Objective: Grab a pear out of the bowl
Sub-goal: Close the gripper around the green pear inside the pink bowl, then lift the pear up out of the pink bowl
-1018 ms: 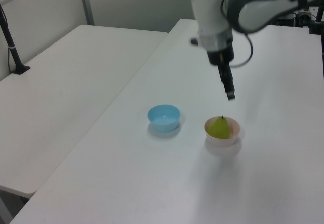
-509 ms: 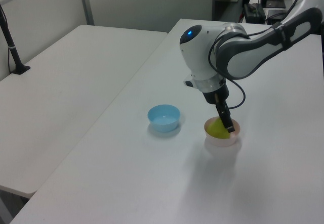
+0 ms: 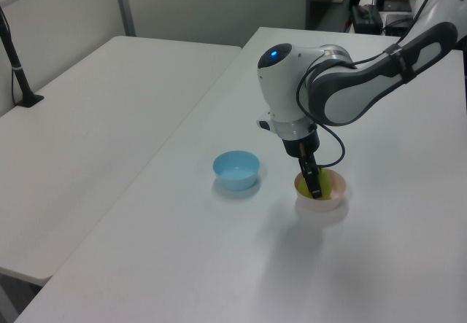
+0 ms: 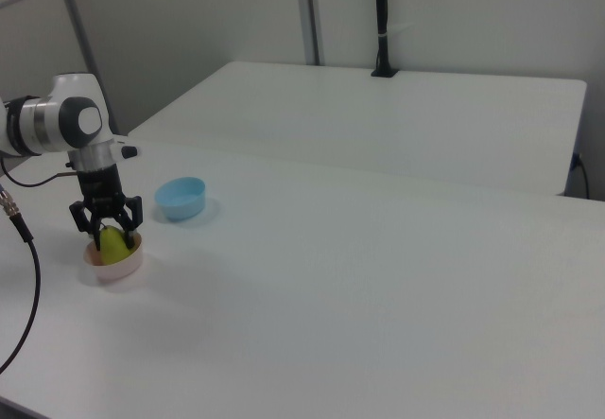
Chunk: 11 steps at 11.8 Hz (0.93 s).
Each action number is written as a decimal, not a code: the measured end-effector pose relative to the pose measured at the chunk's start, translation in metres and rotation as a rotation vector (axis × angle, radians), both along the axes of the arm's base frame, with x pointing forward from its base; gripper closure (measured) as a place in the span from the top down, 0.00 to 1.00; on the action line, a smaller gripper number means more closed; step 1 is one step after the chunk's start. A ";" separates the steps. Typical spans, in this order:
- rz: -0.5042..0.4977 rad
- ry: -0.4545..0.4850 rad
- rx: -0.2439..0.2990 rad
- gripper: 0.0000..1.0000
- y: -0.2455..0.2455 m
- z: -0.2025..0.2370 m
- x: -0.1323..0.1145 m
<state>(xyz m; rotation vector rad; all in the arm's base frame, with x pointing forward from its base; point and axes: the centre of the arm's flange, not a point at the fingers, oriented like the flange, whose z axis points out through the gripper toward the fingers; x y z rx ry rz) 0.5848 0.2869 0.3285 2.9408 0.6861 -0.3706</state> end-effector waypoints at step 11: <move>-0.142 -0.119 0.059 0.62 -0.091 0.136 0.024</move>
